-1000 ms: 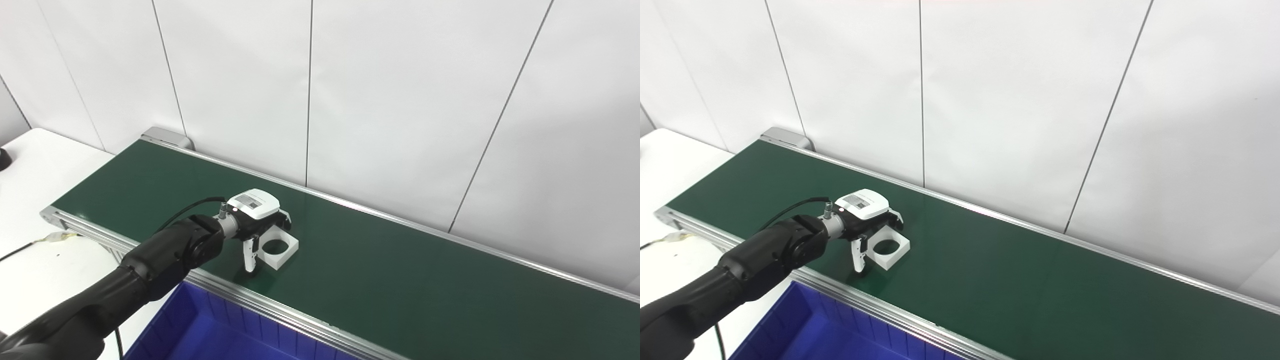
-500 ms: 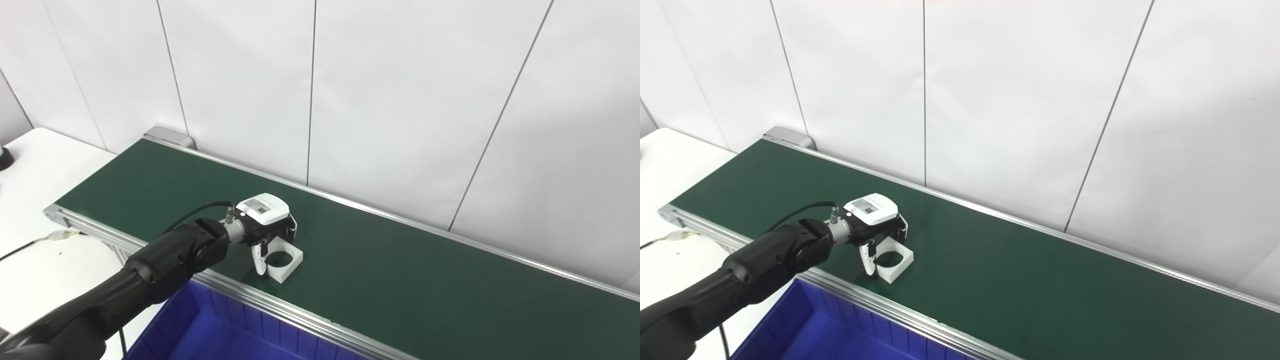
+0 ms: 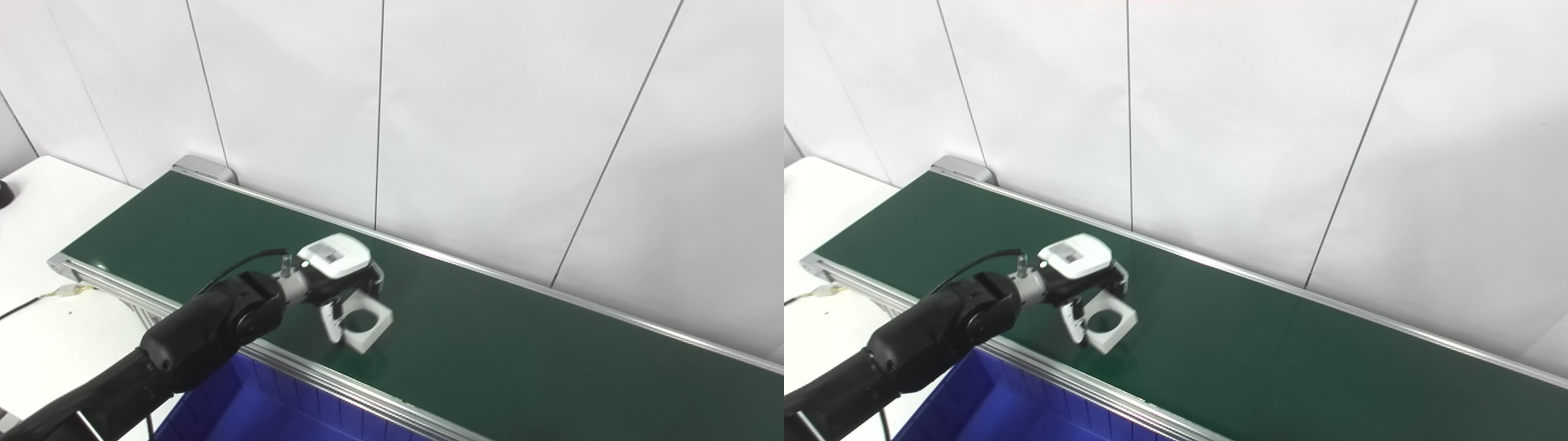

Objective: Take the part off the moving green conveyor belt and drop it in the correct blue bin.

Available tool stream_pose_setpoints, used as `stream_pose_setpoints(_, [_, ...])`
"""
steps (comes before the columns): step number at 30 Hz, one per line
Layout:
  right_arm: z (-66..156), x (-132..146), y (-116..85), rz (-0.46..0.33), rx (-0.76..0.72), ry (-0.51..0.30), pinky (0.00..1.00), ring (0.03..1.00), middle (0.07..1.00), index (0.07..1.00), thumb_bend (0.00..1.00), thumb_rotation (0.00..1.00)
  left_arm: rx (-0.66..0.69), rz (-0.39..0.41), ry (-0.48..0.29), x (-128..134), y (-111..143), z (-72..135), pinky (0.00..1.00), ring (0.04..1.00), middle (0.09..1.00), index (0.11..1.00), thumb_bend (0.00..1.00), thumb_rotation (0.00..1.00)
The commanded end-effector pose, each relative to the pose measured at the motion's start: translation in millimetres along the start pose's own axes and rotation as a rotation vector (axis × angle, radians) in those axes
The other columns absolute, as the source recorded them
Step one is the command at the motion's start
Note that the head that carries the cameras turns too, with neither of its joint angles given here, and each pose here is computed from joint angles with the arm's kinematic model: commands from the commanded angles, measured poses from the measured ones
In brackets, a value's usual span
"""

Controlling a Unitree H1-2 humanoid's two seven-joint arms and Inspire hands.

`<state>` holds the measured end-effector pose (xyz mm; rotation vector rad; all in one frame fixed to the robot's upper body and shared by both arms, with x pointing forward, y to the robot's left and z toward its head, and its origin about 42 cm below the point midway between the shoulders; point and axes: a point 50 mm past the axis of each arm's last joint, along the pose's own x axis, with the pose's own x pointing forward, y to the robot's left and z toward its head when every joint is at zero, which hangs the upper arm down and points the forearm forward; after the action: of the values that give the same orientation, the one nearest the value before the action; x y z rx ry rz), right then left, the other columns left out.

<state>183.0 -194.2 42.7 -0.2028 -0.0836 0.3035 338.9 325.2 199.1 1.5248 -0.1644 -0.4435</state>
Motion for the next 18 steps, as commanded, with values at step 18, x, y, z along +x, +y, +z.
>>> stream_pose_setpoints(18, [18.5,-0.3,-4.3,-0.022,-0.012,-0.093,0.76,0.821,0.863,0.94,0.65,0.46,-0.218,0.074,-0.111,-69.3,47.1,66.6,0.55,0.496,0.467,0.497,0.52,0.0])
